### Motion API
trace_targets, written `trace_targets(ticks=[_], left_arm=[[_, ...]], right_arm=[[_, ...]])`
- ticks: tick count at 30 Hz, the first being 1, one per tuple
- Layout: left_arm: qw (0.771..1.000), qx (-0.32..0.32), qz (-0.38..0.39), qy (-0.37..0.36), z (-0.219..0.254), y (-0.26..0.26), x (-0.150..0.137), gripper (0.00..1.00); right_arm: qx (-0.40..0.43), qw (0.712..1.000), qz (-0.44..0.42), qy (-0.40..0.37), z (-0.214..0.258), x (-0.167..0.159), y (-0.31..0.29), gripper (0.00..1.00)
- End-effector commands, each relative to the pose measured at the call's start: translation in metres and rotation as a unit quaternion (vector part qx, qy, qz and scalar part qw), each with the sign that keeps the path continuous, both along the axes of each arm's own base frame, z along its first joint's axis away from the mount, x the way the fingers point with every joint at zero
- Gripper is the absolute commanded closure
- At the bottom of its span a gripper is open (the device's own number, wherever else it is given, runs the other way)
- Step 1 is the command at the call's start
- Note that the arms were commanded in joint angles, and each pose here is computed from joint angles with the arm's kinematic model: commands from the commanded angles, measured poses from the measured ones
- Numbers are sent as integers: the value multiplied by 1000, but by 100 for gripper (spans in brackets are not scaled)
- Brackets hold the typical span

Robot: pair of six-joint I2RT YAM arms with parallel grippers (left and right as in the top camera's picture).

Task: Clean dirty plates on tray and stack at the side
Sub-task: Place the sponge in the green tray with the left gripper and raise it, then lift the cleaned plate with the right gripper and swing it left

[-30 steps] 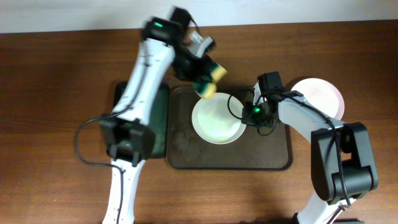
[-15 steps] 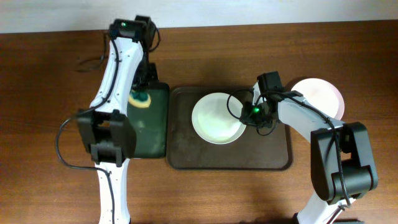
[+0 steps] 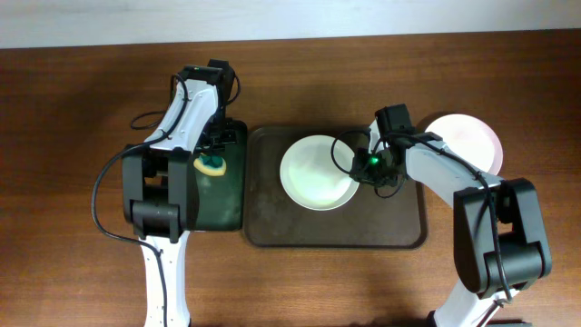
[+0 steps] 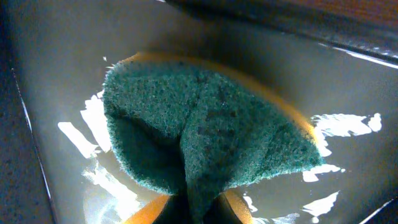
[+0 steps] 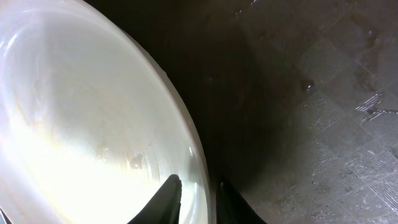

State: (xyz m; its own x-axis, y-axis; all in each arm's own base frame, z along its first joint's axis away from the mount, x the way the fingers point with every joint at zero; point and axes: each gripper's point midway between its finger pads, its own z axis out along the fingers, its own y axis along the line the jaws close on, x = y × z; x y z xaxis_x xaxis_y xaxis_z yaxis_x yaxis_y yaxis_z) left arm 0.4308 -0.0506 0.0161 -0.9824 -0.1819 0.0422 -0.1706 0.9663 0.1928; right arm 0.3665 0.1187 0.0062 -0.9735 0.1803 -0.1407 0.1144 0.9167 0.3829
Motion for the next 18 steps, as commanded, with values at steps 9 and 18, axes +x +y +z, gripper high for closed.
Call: trace_targets(ticks=[9,18], left_arm=[[991,-17,64,-117,124,47,3,9],[943,-30,103,-315,286,85,-45,0]], right_arm=[[-12,1000,-2,14,-10,-5,-2,40],[-86,996,-11,15,-36,-14,-4,79]])
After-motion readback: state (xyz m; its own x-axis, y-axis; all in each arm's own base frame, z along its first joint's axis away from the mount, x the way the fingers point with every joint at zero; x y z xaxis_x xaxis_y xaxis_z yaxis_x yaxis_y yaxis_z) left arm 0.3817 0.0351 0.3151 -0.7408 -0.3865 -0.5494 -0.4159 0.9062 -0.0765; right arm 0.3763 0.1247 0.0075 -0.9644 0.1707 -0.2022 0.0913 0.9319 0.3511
